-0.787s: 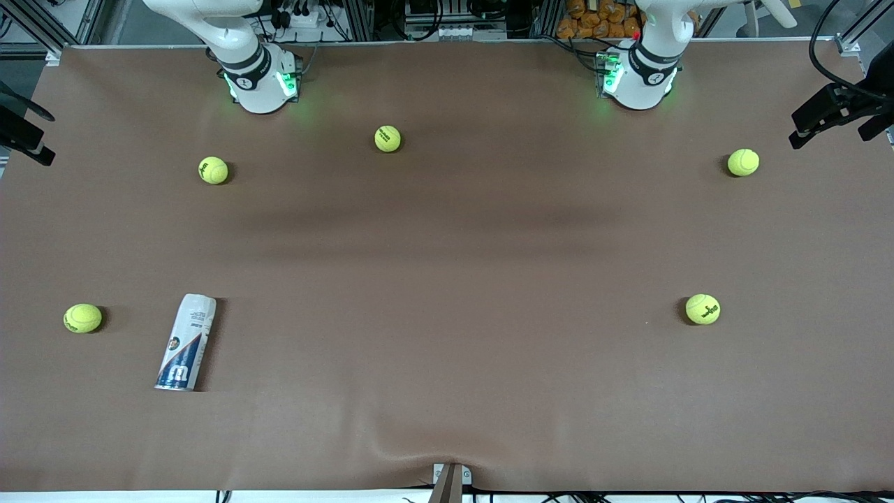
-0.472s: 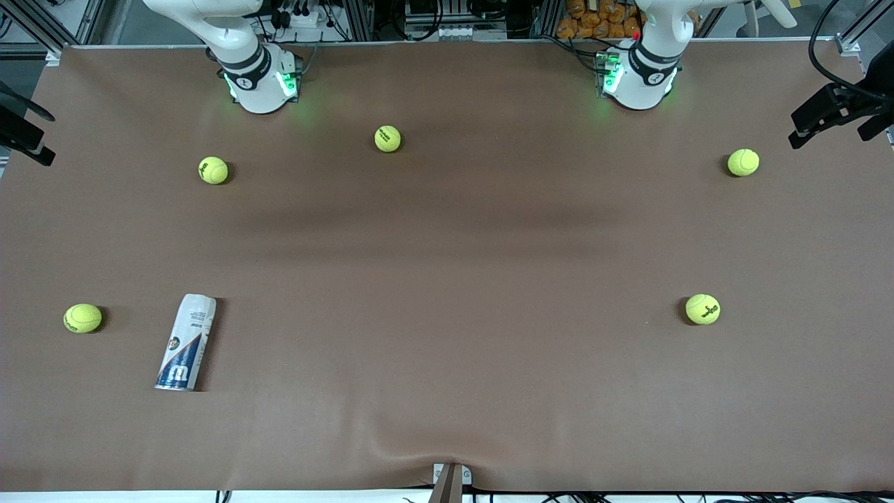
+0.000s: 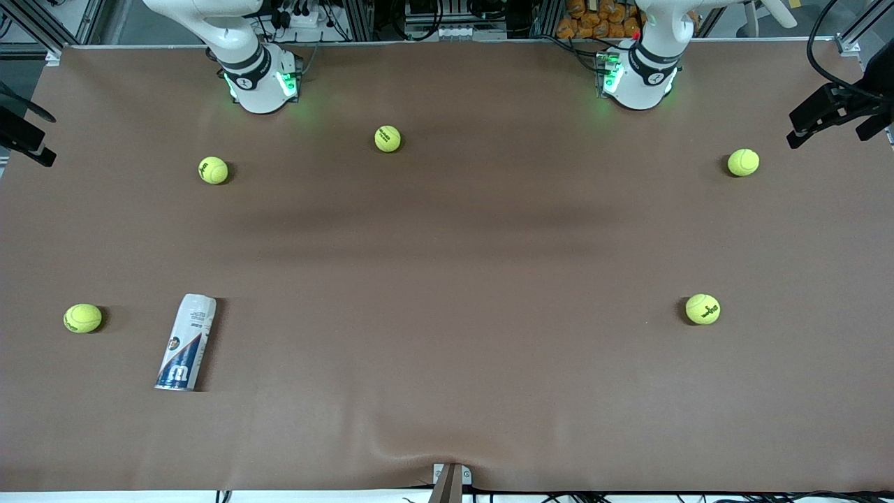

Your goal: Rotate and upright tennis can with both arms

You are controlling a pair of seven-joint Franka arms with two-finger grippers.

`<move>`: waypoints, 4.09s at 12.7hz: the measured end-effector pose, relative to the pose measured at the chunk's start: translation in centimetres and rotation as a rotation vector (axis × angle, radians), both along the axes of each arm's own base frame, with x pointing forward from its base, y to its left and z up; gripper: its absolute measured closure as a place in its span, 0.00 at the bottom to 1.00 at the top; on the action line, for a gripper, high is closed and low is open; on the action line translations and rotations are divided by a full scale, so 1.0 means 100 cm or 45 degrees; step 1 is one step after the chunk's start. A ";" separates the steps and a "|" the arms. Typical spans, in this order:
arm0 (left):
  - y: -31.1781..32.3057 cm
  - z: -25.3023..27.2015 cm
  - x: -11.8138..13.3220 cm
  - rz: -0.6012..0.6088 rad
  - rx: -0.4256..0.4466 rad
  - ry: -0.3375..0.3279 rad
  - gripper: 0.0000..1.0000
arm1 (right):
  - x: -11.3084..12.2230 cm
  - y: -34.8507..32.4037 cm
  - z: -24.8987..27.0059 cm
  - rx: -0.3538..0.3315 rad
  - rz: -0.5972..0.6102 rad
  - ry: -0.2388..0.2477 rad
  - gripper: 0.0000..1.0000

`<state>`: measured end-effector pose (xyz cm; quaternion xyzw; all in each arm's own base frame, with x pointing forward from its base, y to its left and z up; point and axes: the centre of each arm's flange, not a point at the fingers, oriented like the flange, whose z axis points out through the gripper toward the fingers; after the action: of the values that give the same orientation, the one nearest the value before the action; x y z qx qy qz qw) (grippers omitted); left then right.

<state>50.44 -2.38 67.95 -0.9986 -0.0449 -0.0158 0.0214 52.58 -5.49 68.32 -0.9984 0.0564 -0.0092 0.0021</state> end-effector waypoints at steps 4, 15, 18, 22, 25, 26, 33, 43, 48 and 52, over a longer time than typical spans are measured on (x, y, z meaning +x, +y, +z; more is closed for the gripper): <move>0.000 -0.010 0.006 -0.005 -0.002 0.025 0.00 | 0.019 0.000 -0.030 0.000 0.000 0.065 0.00; -0.002 -0.021 0.013 -0.012 -0.004 0.053 0.00 | 0.143 0.002 -0.241 -0.039 0.022 0.100 0.00; -0.002 -0.022 0.013 -0.013 -0.004 0.057 0.00 | 0.173 0.000 -0.326 -0.059 0.027 0.053 0.00; -0.002 -0.025 0.015 -0.014 -0.005 0.063 0.00 | 0.192 -0.002 -0.414 -0.082 0.036 -0.013 0.00; -0.002 -0.026 0.016 -0.014 -0.005 0.067 0.00 | 0.195 -0.004 -0.446 -0.090 0.038 -0.033 0.00; -0.002 -0.027 0.016 -0.014 -0.005 0.067 0.00 | 0.193 -0.006 -0.456 -0.090 0.035 -0.019 0.00; -0.002 -0.027 0.016 -0.015 -0.005 0.069 0.00 | 0.183 -0.011 -0.501 -0.088 0.028 0.065 0.00; -0.006 -0.028 0.016 -0.024 -0.005 0.070 0.00 | 0.205 0.004 -0.470 -0.087 0.052 -0.042 0.48; -0.006 -0.028 0.016 -0.024 -0.004 0.079 0.00 | 0.237 0.095 -0.405 -0.080 0.223 -0.211 0.52; -0.007 -0.029 0.015 -0.024 -0.004 0.083 0.00 | 0.235 0.198 -0.380 -0.078 0.541 -0.280 0.49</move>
<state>51.97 -3.03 65.08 -0.9990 -0.0347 0.0168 0.0211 76.04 14.32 30.31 -0.9804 -0.1559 -0.1190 -0.0201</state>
